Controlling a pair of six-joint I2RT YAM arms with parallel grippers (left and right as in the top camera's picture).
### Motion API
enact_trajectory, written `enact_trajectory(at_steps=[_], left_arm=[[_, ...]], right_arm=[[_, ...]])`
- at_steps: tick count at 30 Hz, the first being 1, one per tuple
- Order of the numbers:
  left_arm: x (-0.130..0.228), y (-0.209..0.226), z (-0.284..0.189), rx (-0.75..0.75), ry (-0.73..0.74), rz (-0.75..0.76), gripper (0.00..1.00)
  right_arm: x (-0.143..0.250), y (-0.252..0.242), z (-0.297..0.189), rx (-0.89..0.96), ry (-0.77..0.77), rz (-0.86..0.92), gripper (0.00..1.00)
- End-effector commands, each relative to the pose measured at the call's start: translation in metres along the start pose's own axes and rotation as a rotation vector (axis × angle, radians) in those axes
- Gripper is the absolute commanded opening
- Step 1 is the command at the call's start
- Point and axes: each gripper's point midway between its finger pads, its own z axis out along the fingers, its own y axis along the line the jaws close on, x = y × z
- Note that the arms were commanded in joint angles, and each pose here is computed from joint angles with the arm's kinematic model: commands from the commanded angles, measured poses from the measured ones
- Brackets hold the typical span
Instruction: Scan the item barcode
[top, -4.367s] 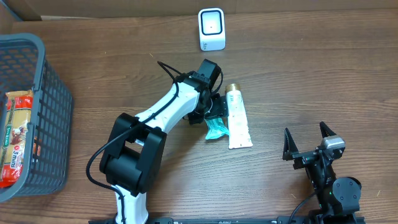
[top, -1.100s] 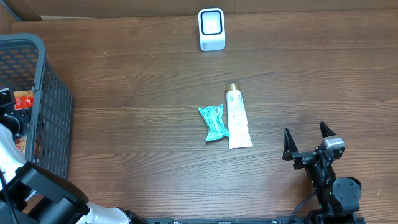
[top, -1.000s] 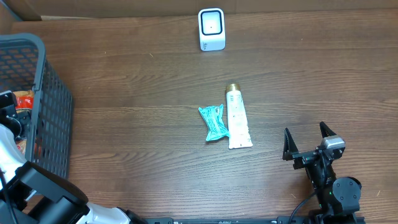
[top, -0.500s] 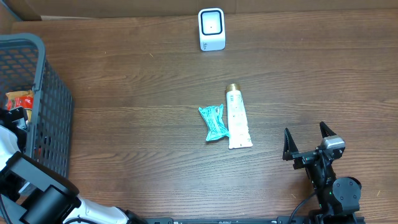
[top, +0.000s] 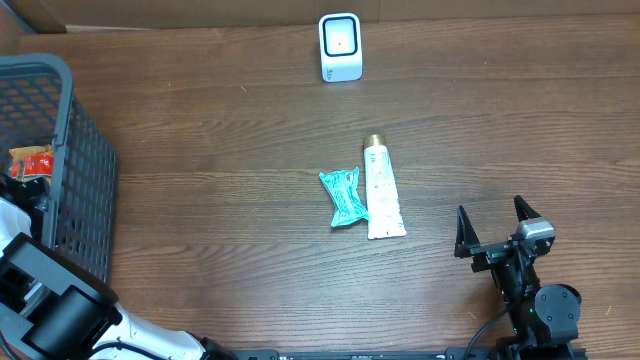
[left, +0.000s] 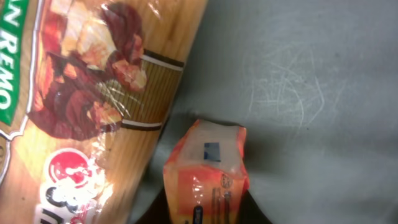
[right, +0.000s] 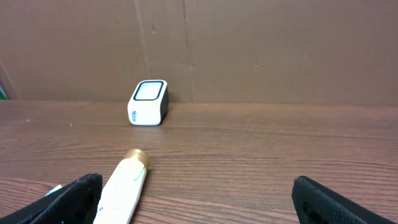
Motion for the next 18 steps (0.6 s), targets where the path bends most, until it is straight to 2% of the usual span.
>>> enact_trajectory(at_steps=[1, 4, 9, 13, 18], left_arm=[[0.000, 0.002, 0.001, -0.006, -0.001, -0.001, 0.04], [-0.005, 0.004, -0.006, -0.013, -0.017, -0.011, 0.04], [-0.038, 0.019, -0.050, -0.037, -0.138, -0.149, 0.04], [-0.071, 0.030, -0.122, -0.031, -0.266, -0.217, 0.04], [-0.098, 0.017, -0.225, 0.083, -0.459, -0.313, 0.04]], right_arm=[[0.001, 0.000, 0.000, 0.002, -0.006, 0.002, 1.00], [0.001, 0.000, 0.000, 0.001, -0.006, 0.002, 1.00], [0.001, 0.000, 0.000, 0.002, -0.006, 0.002, 1.00], [0.001, 0.000, 0.000, 0.002, -0.006, 0.002, 1.00], [0.001, 0.000, 0.000, 0.001, -0.006, 0.002, 1.00]])
